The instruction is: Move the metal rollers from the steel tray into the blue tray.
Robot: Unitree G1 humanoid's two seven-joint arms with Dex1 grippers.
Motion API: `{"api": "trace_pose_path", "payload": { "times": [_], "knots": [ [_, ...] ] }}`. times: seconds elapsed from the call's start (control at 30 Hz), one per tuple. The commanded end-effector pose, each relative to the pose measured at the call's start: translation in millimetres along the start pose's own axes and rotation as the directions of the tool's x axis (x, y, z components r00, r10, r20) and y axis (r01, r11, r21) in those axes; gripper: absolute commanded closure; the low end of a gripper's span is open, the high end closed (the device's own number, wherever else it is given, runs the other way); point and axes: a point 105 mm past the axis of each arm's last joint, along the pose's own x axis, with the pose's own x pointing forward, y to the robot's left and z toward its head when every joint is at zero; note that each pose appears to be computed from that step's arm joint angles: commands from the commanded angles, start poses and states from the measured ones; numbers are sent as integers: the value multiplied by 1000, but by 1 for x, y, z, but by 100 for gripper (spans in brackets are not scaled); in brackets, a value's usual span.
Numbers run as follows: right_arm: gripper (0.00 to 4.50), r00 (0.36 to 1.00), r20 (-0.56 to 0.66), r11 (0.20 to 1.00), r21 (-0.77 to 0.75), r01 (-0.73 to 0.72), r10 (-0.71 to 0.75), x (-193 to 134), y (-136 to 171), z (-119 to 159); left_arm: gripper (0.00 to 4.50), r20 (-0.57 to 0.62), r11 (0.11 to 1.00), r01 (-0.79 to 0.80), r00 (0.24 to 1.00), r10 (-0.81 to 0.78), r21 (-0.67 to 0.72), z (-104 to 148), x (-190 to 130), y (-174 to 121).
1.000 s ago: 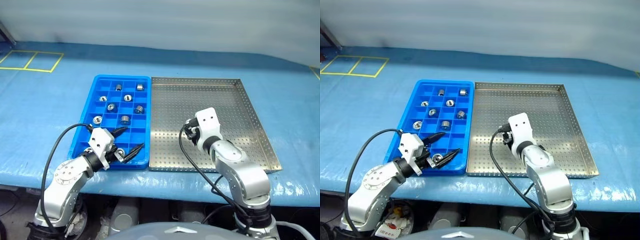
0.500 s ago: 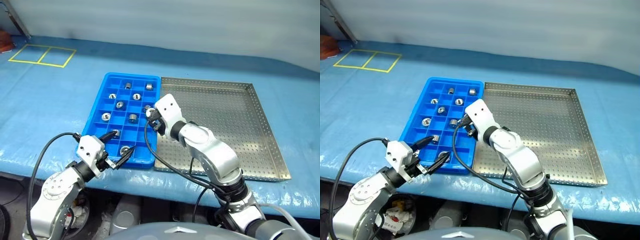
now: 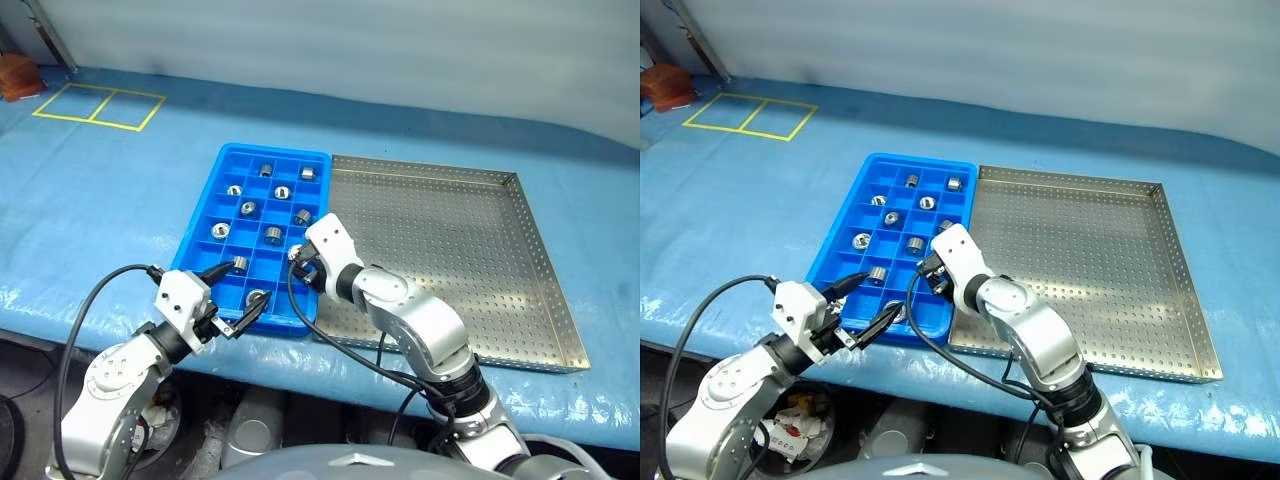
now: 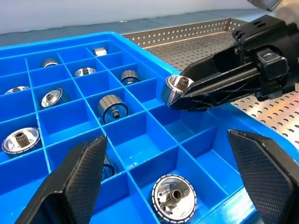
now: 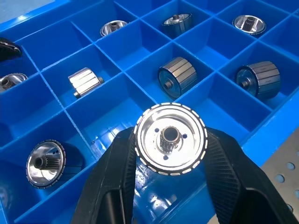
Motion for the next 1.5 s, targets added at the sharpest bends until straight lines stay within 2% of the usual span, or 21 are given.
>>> {"api": "trace_pose_path", "payload": {
  "times": [0.03, 0.23, 0.27, 0.37, 0.5, 0.77, 1.0, 1.23, 1.5],
  "knots": [
    [205, 998, -52, 999, 49, -25, 27, 1, 6, -15, 0, 29, 999, 38, 999, -38, 15, 9, 3, -5],
    [17, 1000, -26, 998, 59, 17, -15, -5, -2, -10, 0, 27, 998, 67, 997, -68, 15, 9, 7, -6],
    [3, 999, -20, 998, 60, 27, -26, -6, -4, -9, 0, 28, 997, 74, 997, -74, 15, 9, 8, -6],
    [3, 999, 11, 998, 50, 49, -49, -13, -9, -4, 0, 30, 996, 89, 996, -90, 17, 10, 11, -6],
    [3, 992, 123, 999, 27, 21, -24, -29, -9, 9, 0, 25, 993, 116, 993, -117, 22, 9, 17, -6],
    [3, 985, 157, 997, -25, 69, -64, -60, -18, 2, 0, 39, 986, 157, 986, -159, 60, 15, 40, -1],
    [3, 966, 159, 978, -8, 210, -206, -85, -39, -8, 0, 61, 980, 173, 982, -179, 100, 22, 68, -1],
    [3, 892, 165, 906, 36, 421, -421, -113, -63, -21, 0, 94, 981, 144, 983, -157, 129, 31, 93, -2],
    [3, 848, 147, 861, 94, 500, -509, -130, -69, -36, 0, 151, 991, 111, 981, -121, 73, 33, 111, -13]
  ]
}}
